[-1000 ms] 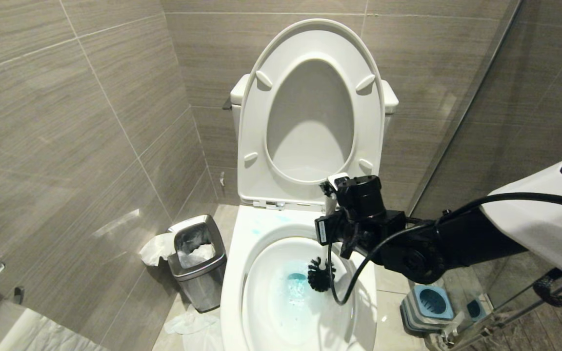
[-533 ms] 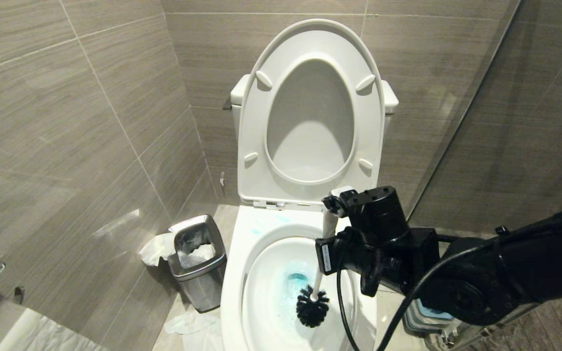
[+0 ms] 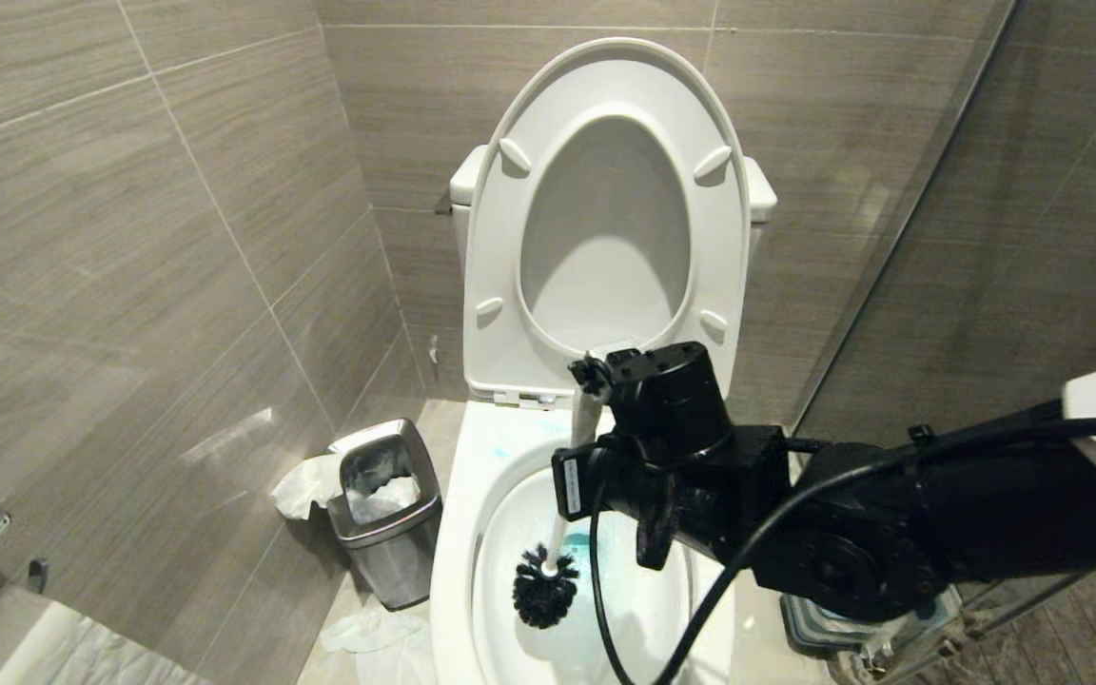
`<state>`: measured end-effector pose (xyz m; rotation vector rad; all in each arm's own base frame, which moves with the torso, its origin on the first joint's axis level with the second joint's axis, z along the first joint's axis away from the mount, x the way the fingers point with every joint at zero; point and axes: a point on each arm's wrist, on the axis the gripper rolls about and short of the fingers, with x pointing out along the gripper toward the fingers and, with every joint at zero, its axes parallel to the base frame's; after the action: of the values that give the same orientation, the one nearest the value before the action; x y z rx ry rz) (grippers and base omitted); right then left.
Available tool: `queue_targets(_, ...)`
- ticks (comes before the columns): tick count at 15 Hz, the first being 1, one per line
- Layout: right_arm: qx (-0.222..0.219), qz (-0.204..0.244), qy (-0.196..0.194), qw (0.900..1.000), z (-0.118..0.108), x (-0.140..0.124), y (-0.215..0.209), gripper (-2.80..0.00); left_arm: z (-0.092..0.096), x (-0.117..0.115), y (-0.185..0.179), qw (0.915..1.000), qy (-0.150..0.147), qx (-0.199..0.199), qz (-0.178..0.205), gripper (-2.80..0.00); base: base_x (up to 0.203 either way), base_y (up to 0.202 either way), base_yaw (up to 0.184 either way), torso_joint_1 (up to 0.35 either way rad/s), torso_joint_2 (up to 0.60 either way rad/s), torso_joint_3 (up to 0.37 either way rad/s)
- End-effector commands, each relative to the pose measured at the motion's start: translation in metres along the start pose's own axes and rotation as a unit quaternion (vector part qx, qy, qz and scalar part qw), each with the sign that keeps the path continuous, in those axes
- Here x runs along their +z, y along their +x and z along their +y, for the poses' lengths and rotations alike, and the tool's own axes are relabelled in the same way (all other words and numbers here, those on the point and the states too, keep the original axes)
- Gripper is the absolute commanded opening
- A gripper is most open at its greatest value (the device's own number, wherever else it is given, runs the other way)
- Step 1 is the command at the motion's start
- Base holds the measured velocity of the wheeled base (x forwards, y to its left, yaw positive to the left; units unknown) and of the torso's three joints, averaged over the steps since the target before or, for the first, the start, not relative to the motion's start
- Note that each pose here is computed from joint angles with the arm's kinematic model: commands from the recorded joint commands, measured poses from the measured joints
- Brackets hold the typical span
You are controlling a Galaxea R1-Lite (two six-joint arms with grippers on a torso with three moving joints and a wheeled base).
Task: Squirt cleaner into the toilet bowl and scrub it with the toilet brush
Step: Scrub the toilet bowl
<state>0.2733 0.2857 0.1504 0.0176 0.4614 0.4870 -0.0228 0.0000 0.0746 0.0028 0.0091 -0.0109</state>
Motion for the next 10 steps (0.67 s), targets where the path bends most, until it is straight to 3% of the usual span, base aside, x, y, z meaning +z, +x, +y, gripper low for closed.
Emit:
queue_targets(1, -0.013, -0.002, 0.001, 1.000, 0.007, -0.005, 0.038, -2.80, 0.000, -0.001, 0.000, 1.0000, 0.000, 0.000, 0.002, -2.80, 0.000, 0.000, 0.000, 0.000, 0.00, 0.000)
queue_targets(6, -0.056, -0.021, 0.006, 0.998, -0.012, 0.015, 0.080, -2.80, 0.000, -0.001, 0.000, 1.0000, 0.000, 0.000, 0.002, -2.80, 0.000, 0.000, 0.000, 0.000, 0.00, 0.000)
queue_targets(10, -0.089, -0.016, 0.004, 0.996, -0.037, 0.030, 0.076, -2.80, 0.000, -0.001, 0.000, 1.0000, 0.000, 0.000, 0.002, -2.80, 0.000, 0.000, 0.000, 0.000, 0.00, 0.000)
